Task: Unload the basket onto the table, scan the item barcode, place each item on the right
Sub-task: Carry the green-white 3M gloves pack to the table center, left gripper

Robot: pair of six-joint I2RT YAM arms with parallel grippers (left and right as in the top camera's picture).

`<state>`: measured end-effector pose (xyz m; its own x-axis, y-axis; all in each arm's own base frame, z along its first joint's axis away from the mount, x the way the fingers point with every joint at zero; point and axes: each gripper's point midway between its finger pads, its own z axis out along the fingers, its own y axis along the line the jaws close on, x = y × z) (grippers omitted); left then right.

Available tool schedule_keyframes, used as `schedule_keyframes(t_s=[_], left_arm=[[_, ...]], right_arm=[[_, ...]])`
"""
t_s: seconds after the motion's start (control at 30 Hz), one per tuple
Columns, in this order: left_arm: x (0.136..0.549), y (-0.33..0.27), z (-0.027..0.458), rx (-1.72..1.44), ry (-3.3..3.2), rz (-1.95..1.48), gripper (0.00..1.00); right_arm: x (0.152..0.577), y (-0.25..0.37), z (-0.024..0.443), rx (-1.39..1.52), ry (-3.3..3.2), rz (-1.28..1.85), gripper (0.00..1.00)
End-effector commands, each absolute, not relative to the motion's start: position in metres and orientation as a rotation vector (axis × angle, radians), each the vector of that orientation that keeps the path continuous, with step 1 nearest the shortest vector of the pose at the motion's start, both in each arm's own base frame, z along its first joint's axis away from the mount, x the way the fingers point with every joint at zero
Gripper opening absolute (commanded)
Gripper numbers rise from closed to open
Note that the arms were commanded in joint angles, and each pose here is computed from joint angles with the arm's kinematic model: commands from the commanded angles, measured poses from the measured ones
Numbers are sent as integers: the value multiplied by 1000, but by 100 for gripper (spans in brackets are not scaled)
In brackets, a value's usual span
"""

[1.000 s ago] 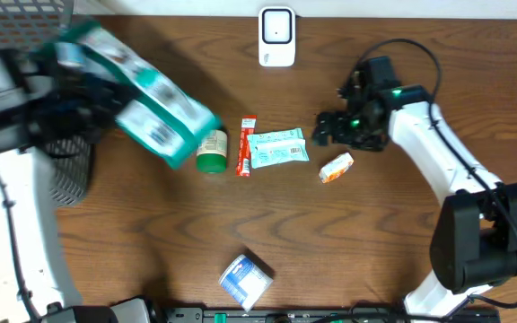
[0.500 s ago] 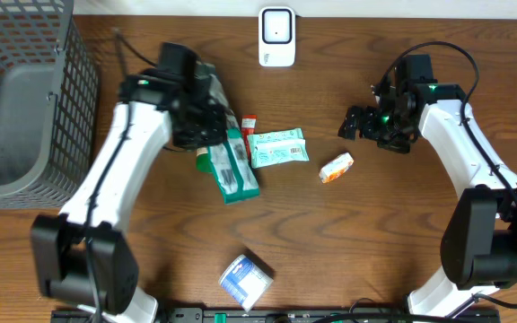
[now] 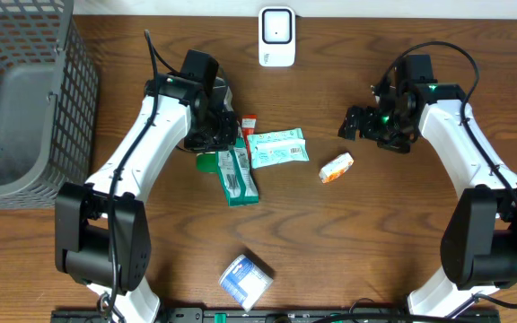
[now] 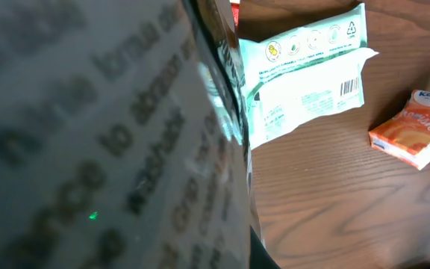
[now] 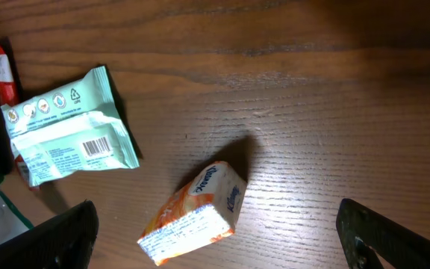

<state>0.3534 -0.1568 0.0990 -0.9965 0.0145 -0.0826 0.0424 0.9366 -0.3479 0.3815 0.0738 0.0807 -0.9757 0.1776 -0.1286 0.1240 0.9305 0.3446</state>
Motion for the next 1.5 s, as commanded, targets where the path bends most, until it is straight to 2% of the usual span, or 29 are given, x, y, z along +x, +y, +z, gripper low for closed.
schedule_keyframes(t_s=[0.0,0.17,1.2,1.47], left_arm=[[357,-154,101,61,3000,-517,7],[360,-140,95,47,3009,-389,7],[359,-140,91,46,3022,-385,7],[340,-134,69,37,3089,-366,7]], right_arm=[[387,72,92,209,2897,512,99],[387,72,92,208,2897,512,99],[387,72,92,209,2897,512,99],[387,72,92,209,2897,512,99]])
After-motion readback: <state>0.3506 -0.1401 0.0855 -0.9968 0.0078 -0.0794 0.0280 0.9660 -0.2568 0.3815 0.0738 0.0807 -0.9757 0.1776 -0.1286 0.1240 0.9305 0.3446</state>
